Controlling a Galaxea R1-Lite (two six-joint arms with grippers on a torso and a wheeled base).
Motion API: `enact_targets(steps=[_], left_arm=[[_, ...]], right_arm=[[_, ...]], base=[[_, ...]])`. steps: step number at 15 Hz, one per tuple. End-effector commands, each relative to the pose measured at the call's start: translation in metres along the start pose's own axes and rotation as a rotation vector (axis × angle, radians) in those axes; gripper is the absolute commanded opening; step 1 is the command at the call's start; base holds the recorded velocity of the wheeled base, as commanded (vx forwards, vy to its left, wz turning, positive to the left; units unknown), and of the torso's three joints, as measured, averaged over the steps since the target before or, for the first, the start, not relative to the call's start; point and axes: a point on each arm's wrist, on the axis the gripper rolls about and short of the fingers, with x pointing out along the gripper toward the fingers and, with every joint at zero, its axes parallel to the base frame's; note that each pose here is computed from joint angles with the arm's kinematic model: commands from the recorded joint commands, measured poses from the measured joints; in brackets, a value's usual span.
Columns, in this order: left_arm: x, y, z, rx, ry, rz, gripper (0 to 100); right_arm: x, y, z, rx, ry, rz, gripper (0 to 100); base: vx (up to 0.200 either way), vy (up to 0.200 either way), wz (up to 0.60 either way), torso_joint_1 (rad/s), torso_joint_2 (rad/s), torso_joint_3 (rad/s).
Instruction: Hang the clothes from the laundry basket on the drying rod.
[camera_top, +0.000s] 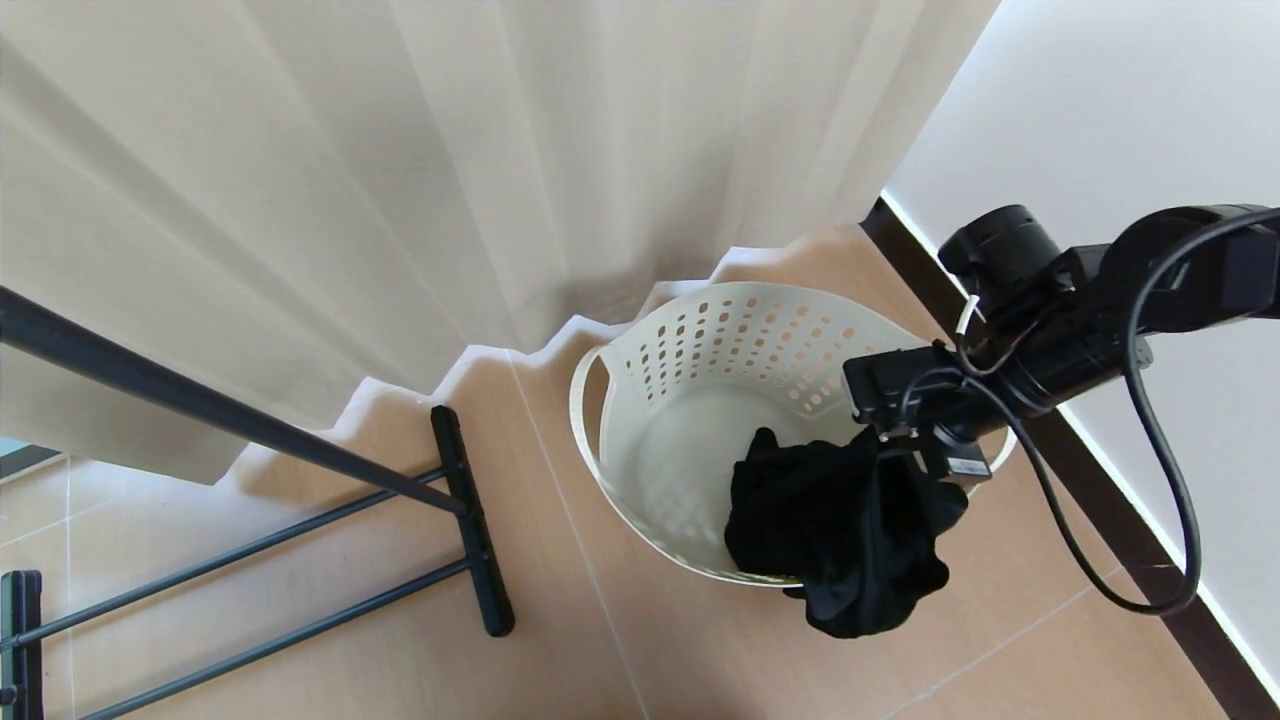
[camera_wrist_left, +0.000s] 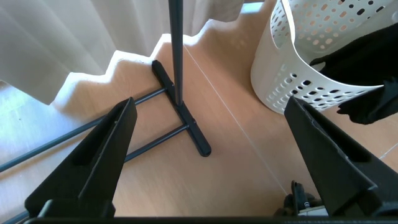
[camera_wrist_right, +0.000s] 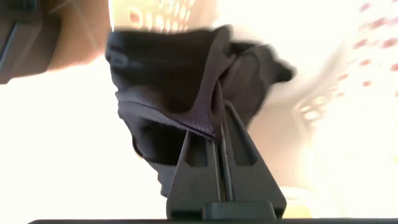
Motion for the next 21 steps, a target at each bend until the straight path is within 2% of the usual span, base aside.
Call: enact_targets(steps=[1,3,4,5,7,9,11,12,14,21], left_arm=[[0.000,0.000,0.000,0.000,0.001,-0.001,100],[0.000,0.000,0.000,0.000,0.001,-0.001,100],[0.000,0.000,0.000,0.001,0.001,-0.001,100],[0.000,0.000,0.000,0.001,0.001,-0.001,100],[0.000,0.000,0.000,0.001,0.001,-0.001,100],[0.000,0.000,0.000,0.001,0.001,-0.001,100],[0.000,0.000,0.000,0.001,0.001,-0.002,100],[0.000,0.000,0.000,0.001,0.001,-0.002,100],[0.000,0.000,0.000,0.001,0.001,-0.005,100],[0.000,0.000,0.000,0.003,0.001,-0.005,100]], right_arm=[[-0.030,0.029,0.011,-0.048,-0.069,-0.134,0],[-0.038,0.044,0.011,-0.047,-0.100,-0.211,0],[-0.049,0.059,0.013,-0.055,-0.134,-0.271,0],[-0.055,0.066,0.014,-0.056,-0.149,-0.298,0],[-0.071,0.095,0.007,-0.037,-0.181,-0.382,0],[-0.070,0.116,-0.001,-0.002,-0.202,-0.414,0],[-0.058,0.127,-0.008,0.062,-0.231,-0.429,0],[-0.050,0.128,-0.010,0.092,-0.242,-0.437,0],[-0.039,0.121,-0.011,0.100,-0.252,-0.459,0],[-0.038,0.113,-0.019,0.180,-0.237,-0.485,0]], base=[[0.000,0.000,0.00,0.000,0.00,0.000],[0.000,0.000,0.00,0.000,0.00,0.000],[0.000,0.000,0.00,0.000,0.00,0.000],[0.000,0.000,0.00,0.000,0.00,0.000],[0.000,0.000,0.00,0.000,0.00,0.000],[0.000,0.000,0.00,0.000,0.00,0.000],[0.000,0.000,0.00,0.000,0.00,0.000],[0.000,0.000,0.00,0.000,0.00,0.000],[0.000,0.000,0.00,0.004,0.00,0.047],[0.000,0.000,0.00,0.001,0.00,0.182]])
